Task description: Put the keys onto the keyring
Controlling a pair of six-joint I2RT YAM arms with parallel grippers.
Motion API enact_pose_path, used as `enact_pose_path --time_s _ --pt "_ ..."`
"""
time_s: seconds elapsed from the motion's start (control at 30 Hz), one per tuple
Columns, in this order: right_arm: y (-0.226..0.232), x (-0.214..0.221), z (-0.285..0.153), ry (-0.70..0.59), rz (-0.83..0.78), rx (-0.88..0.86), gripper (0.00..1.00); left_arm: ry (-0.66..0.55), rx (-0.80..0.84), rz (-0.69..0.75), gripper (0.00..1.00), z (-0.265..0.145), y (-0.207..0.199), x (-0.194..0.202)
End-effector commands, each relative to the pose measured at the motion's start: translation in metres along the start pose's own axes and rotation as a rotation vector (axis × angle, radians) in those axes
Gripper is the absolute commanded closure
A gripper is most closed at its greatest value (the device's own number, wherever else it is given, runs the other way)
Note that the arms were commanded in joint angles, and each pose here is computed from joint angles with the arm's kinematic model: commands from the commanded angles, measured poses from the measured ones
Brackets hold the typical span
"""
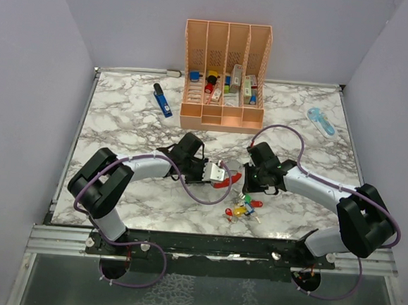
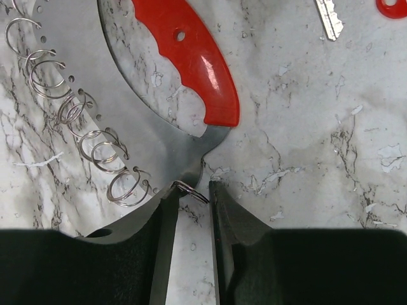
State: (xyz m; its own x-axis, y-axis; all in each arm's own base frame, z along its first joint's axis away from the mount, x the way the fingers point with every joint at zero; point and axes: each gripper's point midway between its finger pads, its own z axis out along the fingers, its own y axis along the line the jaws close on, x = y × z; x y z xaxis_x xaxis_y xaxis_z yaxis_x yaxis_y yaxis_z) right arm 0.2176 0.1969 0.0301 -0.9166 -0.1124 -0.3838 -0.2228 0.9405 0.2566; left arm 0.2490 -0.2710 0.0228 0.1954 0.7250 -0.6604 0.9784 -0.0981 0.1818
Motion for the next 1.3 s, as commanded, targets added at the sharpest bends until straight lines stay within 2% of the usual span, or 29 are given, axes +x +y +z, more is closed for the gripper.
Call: enact_pose_path --time_s 0.0,0.23,0.33,0.53,0.73,0.87,1.27 --pt "0.005 -0.004 0.002 -0.021 -0.017 -0.022 0.99 0.097 -0.028 -0.02 0.71 0.0 -0.006 0.025" --pt "0.007 -0.005 0.001 -0.023 -0.02 -0.027 0.99 0.121 -0.056 -0.022 0.76 -0.003 -0.002 0.029" --pt "0.005 -0.004 0.001 -0.02 -0.02 -0.024 0.99 0.127 -0.058 -0.022 0.86 -0.003 -0.001 0.03" --pt "0.005 -0.003 0.001 -0.021 -0.019 -0.022 0.99 0.142 -0.062 -0.015 1.0 -0.006 0.001 0.031" --pt "0.006 -0.003 0.0 -0.023 -0.021 -0.029 0.99 0.132 -0.085 -0.007 1.0 -0.012 0.006 0.025" --pt "0.007 -0.004 -0.002 -0.034 -0.025 -0.039 0.99 0.079 -0.084 -0.012 1.0 -0.023 0.016 0.003" --pt "0.024 -0.028 -0.042 -0.184 -0.075 -0.131 0.99 -0.143 0.154 -0.028 1.0 -0.062 -0.003 -0.076"
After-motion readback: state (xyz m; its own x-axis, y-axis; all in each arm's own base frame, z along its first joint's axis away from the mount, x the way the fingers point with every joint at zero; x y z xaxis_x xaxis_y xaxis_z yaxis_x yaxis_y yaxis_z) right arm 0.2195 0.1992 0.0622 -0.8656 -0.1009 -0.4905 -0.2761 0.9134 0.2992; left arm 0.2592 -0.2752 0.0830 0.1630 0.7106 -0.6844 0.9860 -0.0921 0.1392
